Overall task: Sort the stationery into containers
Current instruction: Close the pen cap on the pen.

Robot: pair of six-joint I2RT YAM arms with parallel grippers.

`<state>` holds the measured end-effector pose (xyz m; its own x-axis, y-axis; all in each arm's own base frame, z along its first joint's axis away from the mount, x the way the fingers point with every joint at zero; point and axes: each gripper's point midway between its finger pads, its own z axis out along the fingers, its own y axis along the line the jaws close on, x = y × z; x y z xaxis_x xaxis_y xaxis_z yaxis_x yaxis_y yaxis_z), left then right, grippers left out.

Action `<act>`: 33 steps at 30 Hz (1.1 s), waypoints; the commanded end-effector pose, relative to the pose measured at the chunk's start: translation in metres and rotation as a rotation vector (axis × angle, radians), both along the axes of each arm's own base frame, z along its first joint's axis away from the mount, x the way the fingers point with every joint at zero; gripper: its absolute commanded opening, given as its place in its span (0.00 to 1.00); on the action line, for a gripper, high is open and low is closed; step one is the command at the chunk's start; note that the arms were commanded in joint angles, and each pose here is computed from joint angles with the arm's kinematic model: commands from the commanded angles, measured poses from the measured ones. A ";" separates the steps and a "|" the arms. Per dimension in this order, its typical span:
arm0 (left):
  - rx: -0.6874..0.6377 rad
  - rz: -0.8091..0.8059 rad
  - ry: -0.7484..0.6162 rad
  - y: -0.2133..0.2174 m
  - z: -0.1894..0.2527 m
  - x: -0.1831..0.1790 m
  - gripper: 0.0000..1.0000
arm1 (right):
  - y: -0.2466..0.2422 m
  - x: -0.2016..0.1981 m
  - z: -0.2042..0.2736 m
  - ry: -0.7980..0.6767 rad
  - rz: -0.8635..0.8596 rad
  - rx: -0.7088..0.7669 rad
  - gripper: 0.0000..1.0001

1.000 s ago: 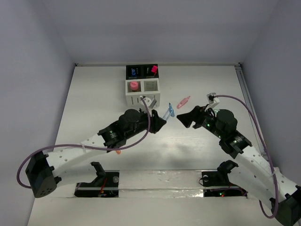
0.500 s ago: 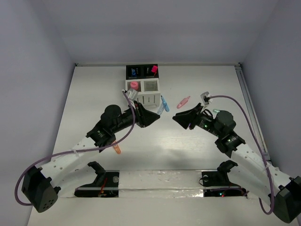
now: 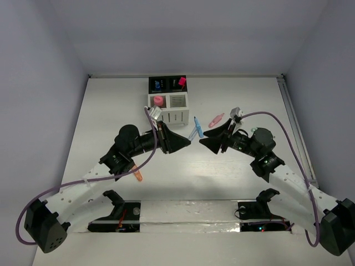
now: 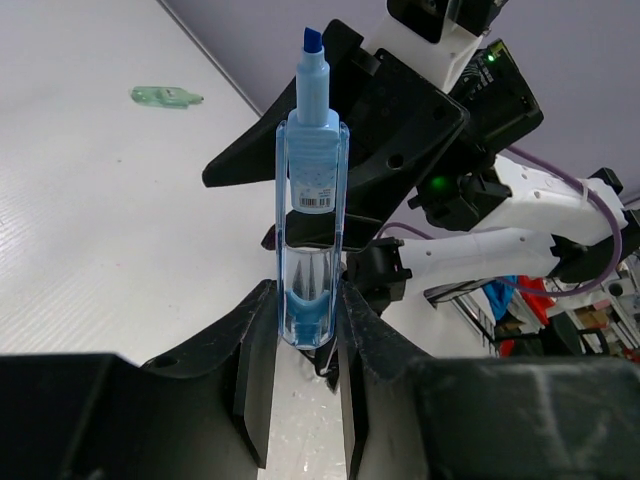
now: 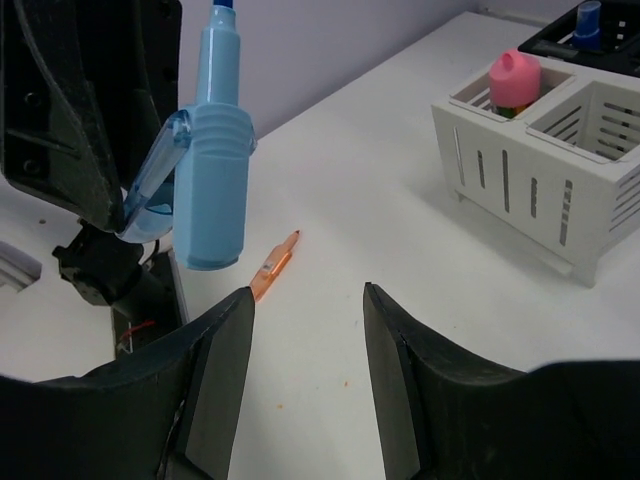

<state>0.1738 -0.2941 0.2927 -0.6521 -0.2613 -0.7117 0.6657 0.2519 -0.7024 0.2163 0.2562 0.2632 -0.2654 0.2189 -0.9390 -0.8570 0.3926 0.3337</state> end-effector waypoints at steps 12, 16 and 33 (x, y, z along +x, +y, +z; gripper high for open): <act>-0.115 0.073 -0.181 0.017 0.018 0.001 0.00 | 0.024 -0.028 -0.004 0.542 0.211 0.217 0.77; -0.139 0.123 -0.225 0.029 0.016 -0.001 0.00 | 0.023 -0.034 0.005 0.641 0.249 0.320 0.79; 0.144 0.321 -0.020 0.030 -0.089 0.052 0.00 | 0.027 0.008 -0.032 0.788 0.069 0.370 0.79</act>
